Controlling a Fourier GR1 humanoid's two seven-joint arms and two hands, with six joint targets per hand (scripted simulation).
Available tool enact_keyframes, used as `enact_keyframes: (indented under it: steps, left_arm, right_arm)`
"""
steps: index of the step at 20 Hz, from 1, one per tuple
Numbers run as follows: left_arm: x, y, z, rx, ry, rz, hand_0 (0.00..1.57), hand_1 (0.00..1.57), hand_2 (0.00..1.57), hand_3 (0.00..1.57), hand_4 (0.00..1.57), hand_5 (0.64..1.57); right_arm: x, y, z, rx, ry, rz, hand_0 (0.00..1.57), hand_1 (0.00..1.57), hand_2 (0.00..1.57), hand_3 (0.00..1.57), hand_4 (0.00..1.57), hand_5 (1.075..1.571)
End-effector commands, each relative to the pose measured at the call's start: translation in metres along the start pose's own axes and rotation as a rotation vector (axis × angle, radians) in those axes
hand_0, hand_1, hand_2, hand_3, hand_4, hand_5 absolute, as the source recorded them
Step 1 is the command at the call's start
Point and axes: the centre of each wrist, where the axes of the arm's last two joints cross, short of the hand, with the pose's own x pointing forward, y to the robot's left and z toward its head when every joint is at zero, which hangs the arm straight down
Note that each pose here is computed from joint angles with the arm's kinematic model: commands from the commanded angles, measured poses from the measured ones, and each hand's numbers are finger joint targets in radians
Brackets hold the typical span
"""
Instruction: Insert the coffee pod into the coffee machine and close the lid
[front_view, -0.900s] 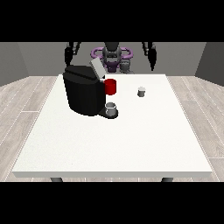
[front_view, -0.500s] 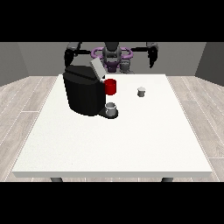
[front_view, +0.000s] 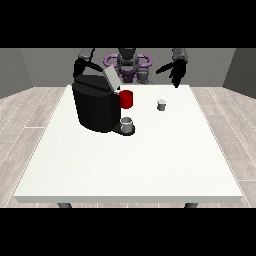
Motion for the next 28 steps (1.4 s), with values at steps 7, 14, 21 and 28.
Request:
enact_keyframes:
  steps: [7,14,21,28]
  left_arm:
    - [-0.019,0.016,-0.034,-0.072,0.121,-0.166,0.0,0.0,0.0,0.0,0.0,1.571]
    - [-0.035,0.024,-0.043,-0.095,0.141,-0.251,0.0,0.0,0.0,0.0,0.0,1.571]
    - [-0.033,0.001,-0.064,0.001,0.066,-0.383,0.94,0.94,0.95,0.69,0.08,1.571]
    - [-0.018,-0.033,-0.078,-0.108,0.051,-0.559,0.92,0.92,1.02,0.84,0.41,1.571]
  right_arm:
    - [0.017,0.029,-0.011,0.039,-0.018,-0.02,0.0,0.0,0.0,0.0,0.0,1.571]
    - [-0.002,0.034,-0.014,0.018,0.042,-0.065,0.0,0.0,0.0,0.0,0.0,1.571]
    - [-0.001,0.027,-0.034,0.035,0.002,-0.049,0.0,0.0,0.0,0.0,0.0,1.571]
    - [-0.007,0.04,-0.045,0.049,0.084,0.0,0.0,0.0,0.0,0.0,0.0,1.571]
